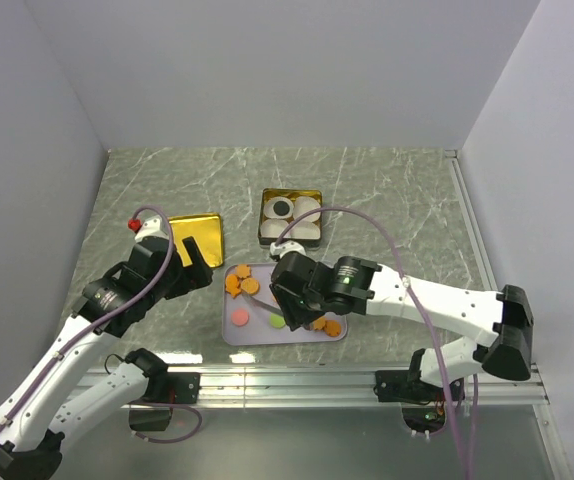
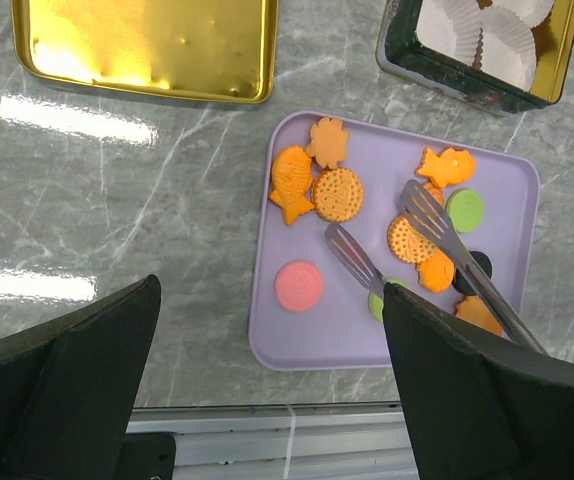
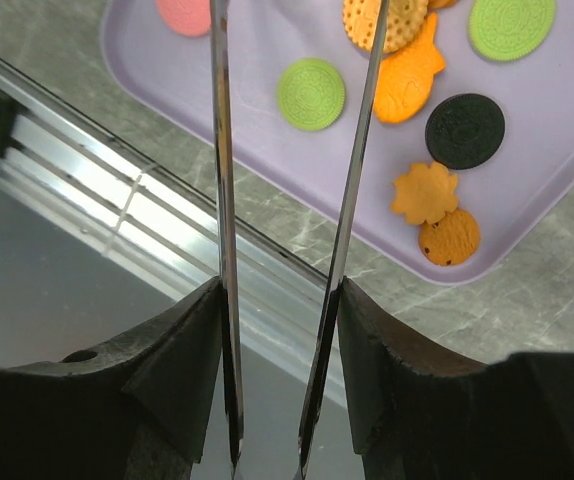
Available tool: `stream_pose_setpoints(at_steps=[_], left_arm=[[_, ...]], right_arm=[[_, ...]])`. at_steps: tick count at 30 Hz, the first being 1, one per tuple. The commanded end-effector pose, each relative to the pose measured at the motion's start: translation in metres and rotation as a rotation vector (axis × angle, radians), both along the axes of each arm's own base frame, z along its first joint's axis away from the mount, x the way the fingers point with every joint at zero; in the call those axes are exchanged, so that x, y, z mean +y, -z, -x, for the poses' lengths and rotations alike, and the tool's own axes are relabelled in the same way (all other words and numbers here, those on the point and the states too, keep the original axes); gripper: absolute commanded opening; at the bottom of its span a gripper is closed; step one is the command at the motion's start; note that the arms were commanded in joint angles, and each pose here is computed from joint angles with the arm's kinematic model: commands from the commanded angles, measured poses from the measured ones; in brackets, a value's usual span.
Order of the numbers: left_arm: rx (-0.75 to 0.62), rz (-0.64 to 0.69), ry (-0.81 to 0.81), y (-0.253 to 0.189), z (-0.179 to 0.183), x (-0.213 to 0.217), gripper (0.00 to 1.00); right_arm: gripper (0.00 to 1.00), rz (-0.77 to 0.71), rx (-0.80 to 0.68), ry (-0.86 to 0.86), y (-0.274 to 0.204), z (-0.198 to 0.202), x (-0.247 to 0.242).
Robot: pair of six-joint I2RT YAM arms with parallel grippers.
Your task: Pack the cookies
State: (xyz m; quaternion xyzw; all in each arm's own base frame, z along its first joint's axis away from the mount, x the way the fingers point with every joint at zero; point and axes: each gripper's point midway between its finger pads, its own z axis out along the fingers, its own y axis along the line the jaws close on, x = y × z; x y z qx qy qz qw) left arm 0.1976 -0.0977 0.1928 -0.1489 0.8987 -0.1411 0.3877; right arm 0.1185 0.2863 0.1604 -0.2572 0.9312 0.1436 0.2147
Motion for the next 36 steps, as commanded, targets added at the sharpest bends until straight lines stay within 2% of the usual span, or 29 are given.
stream_pose_setpoints(at_steps=[1, 9, 21, 24, 29, 31, 36], left_arm=[[-0.040, 0.016, -0.023, -0.012, -0.005, 0.001, 0.99], [-0.049, 0.021, -0.031, -0.014, -0.005, 0.001, 0.98], [-0.048, 0.020, -0.039, -0.014, -0.005, 0.003, 0.98], [-0.049, 0.019, -0.038, -0.014, -0.005, 0.003, 0.98], [-0.060, 0.030, -0.030, -0.016, -0.004, 0.002, 0.98], [-0.061, 0.031, -0.031, -0.017, -0.004, 0.002, 0.98], [-0.056, 0.029, -0.026, -0.016, -0.004, 0.001, 0.98]], right_arm=[[0.54, 0.018, -0.034, -0.033, 0.001, -0.004, 0.008], [0.54, 0.072, -0.037, -0.053, 0.013, -0.009, 0.013], [0.53, 0.077, -0.041, -0.067, 0.015, -0.014, 0.027], [0.51, 0.064, -0.035, -0.070, 0.015, -0.014, 0.032], [0.42, 0.056, -0.018, -0.074, 0.018, -0.011, 0.034], [0.36, 0.056, -0.012, -0.078, 0.018, -0.009, 0.033], [0.32, 0.052, -0.022, -0.062, 0.013, -0.008, 0.024]])
